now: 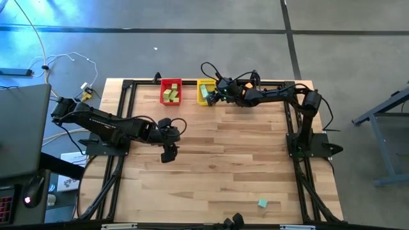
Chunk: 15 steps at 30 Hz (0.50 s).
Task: Sort & place blocks by color
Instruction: Put the blue block into the yellow basket
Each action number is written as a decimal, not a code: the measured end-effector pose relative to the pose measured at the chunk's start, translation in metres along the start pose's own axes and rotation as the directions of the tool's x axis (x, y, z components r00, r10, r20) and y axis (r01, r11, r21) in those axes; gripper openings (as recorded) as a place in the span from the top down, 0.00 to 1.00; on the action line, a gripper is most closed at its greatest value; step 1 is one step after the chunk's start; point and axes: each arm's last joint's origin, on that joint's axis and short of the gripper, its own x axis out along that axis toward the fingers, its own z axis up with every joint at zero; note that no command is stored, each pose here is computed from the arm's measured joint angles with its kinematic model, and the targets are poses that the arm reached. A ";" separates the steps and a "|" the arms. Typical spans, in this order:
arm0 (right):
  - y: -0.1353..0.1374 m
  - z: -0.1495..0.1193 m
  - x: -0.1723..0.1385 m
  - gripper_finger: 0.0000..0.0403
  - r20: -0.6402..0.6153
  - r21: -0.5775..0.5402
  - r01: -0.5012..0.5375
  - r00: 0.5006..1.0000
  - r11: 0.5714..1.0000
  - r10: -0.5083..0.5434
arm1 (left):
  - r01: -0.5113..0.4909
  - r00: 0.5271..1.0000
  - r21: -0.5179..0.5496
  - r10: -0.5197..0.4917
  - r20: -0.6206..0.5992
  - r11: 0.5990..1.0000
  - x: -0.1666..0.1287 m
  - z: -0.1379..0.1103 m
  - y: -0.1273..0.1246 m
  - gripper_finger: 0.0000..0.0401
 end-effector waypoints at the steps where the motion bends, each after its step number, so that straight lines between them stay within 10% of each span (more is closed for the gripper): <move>1: 0.000 0.001 0.000 0.50 0.010 -0.008 0.001 1.000 1.000 -0.001 | 0.000 1.000 0.003 0.000 0.000 1.000 0.000 0.000 0.000 0.49; 15: 0.022 0.015 -0.045 0.44 -0.103 -0.068 -0.227 0.970 0.971 0.220 | 0.000 1.000 0.005 0.000 -0.001 1.000 0.000 0.000 0.000 0.49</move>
